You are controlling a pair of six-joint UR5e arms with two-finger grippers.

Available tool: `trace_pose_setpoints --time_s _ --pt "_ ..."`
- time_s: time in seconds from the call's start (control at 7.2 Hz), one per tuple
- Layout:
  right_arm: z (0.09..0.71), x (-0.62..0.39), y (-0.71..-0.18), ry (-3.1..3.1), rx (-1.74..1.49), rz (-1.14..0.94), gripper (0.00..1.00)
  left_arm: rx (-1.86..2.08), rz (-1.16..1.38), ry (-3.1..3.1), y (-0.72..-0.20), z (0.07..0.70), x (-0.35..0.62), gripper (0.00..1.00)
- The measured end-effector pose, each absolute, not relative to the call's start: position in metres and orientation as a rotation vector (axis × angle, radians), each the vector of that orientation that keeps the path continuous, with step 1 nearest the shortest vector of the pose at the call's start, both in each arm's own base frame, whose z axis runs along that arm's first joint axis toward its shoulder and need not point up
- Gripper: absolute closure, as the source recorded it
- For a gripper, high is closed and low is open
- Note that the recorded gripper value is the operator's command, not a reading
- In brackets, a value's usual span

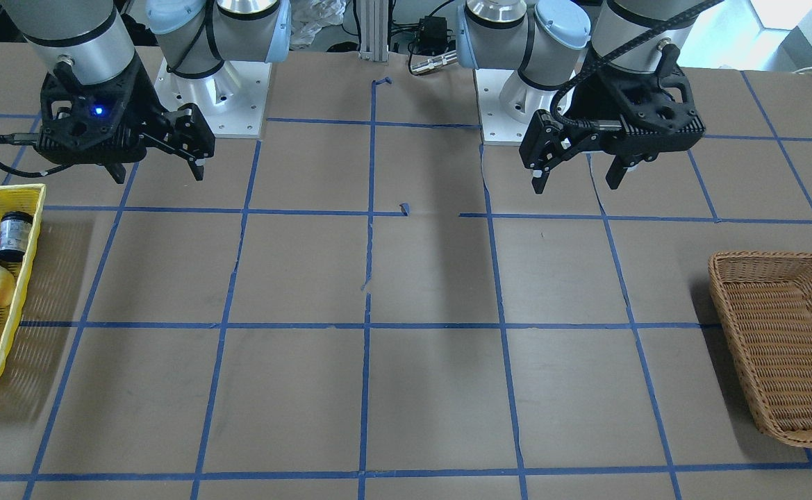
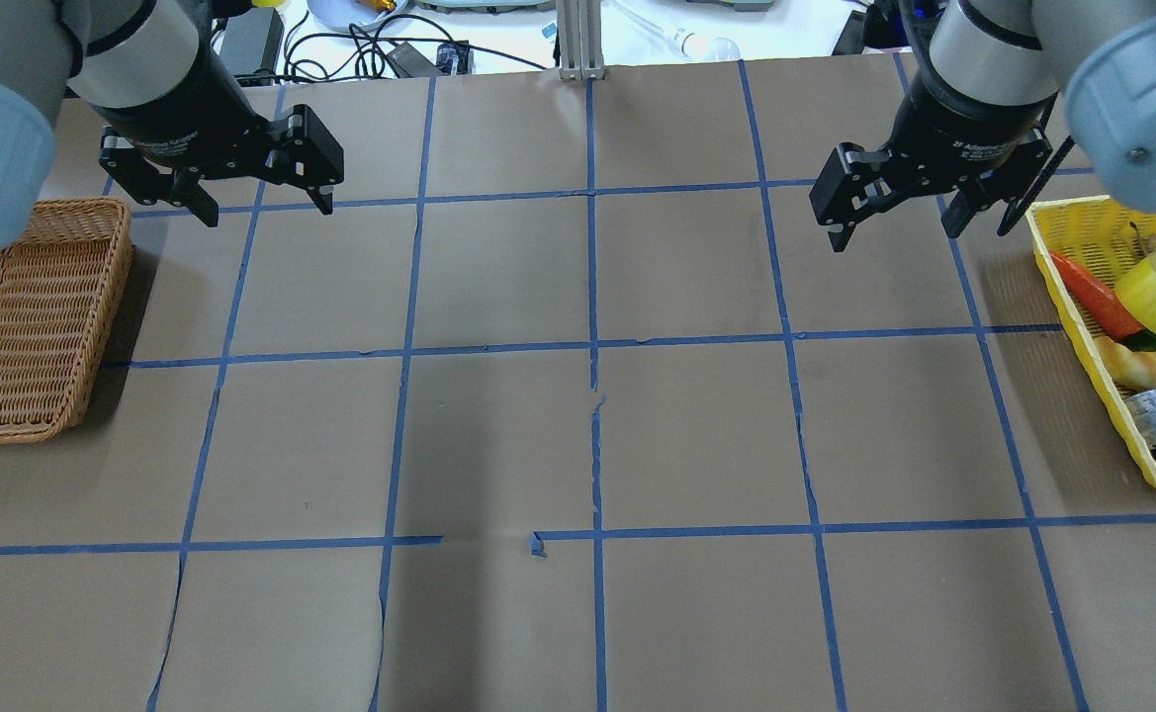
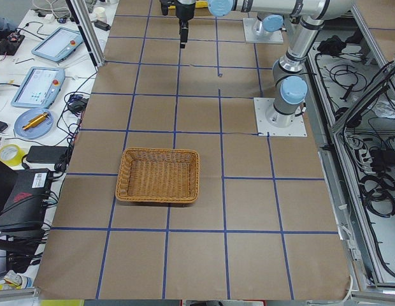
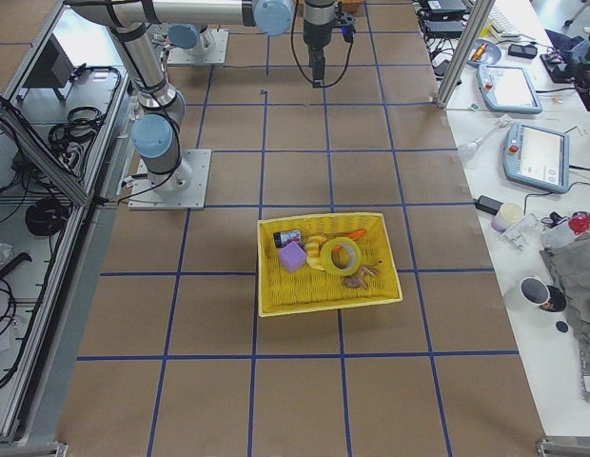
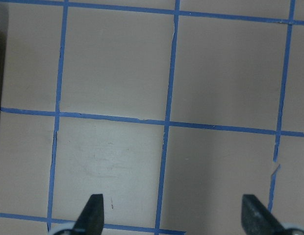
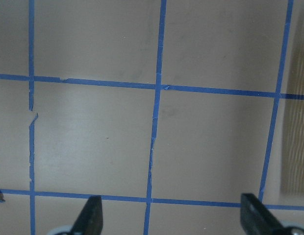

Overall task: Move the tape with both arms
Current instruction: 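Reach the right gripper into the yellow basket and grasp the yellow tape roll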

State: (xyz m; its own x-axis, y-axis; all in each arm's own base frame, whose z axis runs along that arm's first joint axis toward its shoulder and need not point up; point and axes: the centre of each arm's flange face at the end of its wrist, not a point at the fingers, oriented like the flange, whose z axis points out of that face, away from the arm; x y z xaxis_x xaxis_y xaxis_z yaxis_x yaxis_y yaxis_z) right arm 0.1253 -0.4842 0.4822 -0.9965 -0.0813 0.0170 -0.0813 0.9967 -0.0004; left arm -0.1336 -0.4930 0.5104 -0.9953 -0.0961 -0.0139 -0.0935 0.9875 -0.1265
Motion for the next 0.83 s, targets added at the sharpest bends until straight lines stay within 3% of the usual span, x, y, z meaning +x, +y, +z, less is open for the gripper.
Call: trace_pose_setpoints --time_s 0.83 --pt "0.480 0.077 -0.498 -3.097 0.253 -0.011 0.00 -0.148 -0.197 3.112 -0.493 0.510 -0.134 0.00"
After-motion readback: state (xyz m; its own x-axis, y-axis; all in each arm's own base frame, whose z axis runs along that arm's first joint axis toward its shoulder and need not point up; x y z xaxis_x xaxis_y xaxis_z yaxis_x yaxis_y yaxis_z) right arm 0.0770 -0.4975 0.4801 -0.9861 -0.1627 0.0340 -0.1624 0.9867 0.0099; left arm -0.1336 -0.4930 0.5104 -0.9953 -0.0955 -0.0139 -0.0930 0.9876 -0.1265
